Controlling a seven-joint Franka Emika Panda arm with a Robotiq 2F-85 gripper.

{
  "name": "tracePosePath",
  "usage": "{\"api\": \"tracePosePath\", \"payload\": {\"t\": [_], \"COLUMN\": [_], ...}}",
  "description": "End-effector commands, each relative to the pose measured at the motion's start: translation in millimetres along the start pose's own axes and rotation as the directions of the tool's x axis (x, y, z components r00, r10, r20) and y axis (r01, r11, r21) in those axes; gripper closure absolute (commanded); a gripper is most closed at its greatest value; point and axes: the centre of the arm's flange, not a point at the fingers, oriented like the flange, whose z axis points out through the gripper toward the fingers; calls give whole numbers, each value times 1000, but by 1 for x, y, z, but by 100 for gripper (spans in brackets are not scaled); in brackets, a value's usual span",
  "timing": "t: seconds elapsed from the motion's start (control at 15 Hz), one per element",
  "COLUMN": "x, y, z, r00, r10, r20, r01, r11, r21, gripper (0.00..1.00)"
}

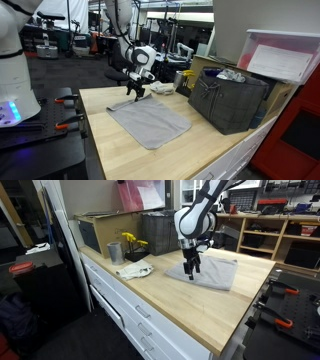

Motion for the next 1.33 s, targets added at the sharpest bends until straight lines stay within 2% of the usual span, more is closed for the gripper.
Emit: {"api": "tracePosePath", "payload": {"t": [0.0, 0.53, 0.6, 0.67, 1.27], "x": [6, 9, 10, 11, 10], "y": [-6, -5, -5, -5, 5], "z": [3, 11, 13, 15, 24], "r00": [1000, 999, 998, 998, 997], "r10": [-9, -19, -18, -23, -17], "r20": [24, 47, 54, 58, 71], "r01": [8, 17, 15, 20, 13], "r11": [999, 999, 998, 998, 998], "r21": [38, 36, 63, 56, 61], "gripper": [0, 0, 9, 26, 93]}}
